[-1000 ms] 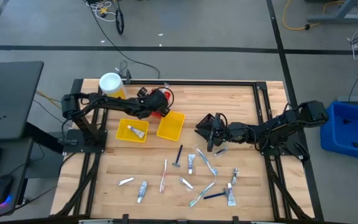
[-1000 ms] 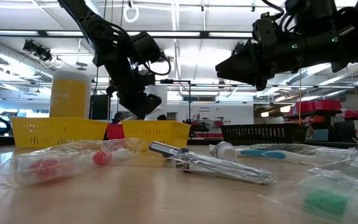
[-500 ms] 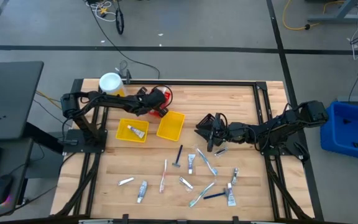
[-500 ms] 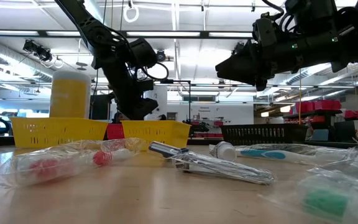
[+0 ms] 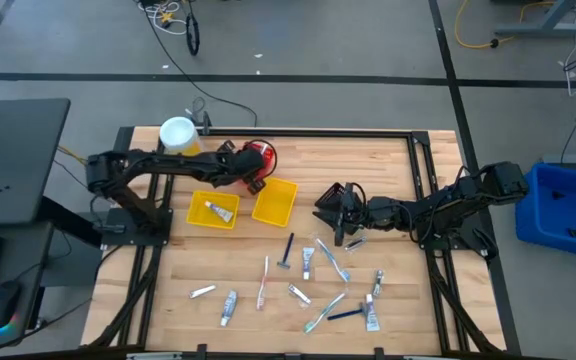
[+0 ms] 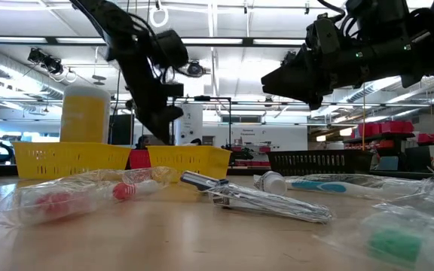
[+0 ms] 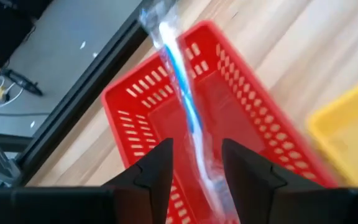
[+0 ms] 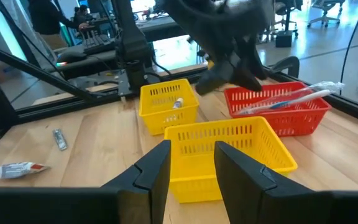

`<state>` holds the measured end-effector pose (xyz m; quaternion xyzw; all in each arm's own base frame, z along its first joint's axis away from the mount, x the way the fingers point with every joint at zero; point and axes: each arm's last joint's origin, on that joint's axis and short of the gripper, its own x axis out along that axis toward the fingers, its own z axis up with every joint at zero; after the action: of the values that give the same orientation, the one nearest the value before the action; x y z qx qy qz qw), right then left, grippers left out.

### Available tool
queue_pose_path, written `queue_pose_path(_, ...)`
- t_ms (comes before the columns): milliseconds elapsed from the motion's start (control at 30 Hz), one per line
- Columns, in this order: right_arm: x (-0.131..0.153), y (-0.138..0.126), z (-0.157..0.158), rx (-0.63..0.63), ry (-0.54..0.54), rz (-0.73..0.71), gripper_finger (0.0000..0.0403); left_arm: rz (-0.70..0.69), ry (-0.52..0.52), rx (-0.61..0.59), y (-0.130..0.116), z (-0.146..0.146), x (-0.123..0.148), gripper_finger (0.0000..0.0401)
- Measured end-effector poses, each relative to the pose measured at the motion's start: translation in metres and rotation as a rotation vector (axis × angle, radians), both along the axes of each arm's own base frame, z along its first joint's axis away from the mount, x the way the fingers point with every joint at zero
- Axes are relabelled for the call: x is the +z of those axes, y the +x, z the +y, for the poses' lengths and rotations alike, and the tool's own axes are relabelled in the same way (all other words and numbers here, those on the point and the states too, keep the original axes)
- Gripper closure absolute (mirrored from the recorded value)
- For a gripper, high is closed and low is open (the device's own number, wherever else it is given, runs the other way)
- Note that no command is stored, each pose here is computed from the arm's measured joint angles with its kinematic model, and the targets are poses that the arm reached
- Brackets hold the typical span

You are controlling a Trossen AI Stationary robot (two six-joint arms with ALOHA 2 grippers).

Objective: Pick & Place Travel size toiletries
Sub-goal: Put the silver nail cutter into the right yellow bin

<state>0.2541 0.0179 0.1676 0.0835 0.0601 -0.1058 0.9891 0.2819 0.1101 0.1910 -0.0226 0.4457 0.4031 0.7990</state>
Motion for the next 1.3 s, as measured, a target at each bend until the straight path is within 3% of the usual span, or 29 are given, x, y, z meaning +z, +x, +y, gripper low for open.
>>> queue_pose_path(300,0.000,0.000,0.000,0.000,-0.004,0.000,0.0236,-0.099,-0.043,-0.176,-0.027,-0.033,0.054,0.0265)
queue_pose_path(533,0.000,0.000,0.001,0.040,-0.024,0.000,0.0204,-0.160,0.024,-0.318,-0.055,-0.056,0.077,0.0273)
queue_pose_path(900,0.001,0.001,0.002,0.117,-0.038,-0.002,0.0206,-0.459,-0.050,-0.508,-0.109,-0.091,0.038,0.0274)
queue_pose_path(1300,0.002,0.002,0.004,0.164,-0.025,0.000,0.0219,-0.685,-0.131,-0.669,-0.116,-0.108,-0.007,0.0274)
